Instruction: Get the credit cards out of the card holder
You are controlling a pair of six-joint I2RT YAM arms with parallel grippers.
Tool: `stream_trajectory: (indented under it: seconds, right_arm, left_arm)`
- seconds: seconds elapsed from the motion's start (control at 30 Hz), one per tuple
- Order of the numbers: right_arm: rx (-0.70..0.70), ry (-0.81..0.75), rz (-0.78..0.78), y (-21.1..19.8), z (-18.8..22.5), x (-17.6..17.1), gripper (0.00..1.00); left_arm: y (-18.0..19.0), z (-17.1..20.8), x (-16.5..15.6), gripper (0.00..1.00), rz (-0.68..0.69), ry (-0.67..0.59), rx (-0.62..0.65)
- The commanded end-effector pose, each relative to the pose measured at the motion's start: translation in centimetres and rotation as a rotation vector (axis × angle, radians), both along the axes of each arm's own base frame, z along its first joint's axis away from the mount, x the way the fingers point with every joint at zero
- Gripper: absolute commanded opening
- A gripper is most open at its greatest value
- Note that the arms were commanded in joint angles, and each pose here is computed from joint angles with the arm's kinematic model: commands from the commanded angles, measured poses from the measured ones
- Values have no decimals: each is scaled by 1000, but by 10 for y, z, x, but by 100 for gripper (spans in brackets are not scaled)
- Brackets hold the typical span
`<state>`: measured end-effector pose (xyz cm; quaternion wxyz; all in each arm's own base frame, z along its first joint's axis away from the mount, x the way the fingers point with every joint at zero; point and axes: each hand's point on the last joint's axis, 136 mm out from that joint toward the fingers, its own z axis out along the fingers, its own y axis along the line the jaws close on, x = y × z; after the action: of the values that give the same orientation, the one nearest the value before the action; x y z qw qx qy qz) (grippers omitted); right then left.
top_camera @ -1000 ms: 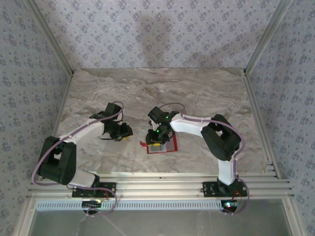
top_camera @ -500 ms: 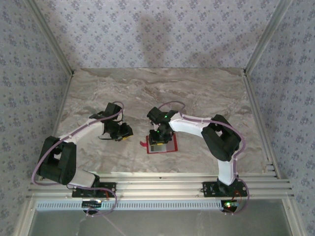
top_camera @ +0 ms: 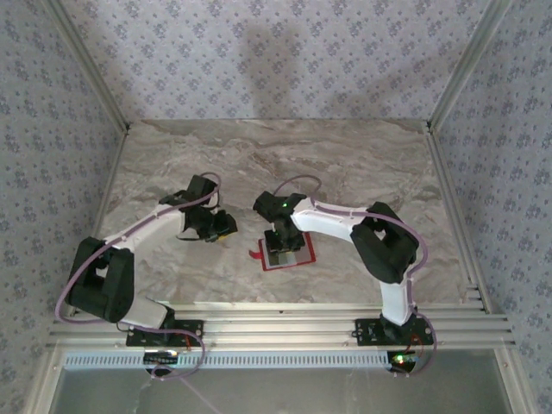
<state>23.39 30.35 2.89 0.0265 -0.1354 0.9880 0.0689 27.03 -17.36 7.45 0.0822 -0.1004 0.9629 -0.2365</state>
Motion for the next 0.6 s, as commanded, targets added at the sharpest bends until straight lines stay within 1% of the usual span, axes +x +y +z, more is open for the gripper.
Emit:
stream_trajectory:
  seconds: [0.0,0.2,0.37,0.57]
  right_arm:
    - [-77,-8,-20,-8,-4,0,43]
    - [-113,-3,-25,-9,-10,-2,43]
    - [-130,-18,-29,-11,-8,-3,36]
    - [-106,-33,-36,-8,5,-2,25]
  left_arm:
    - [-8,5,0,29,-38,0,-19]
    - [-8,7,-1,29,-48,-1,-21]
    - [-9,7,-2,29,-54,-3,-25]
    - [-11,10,-2,29,-72,-7,-18]
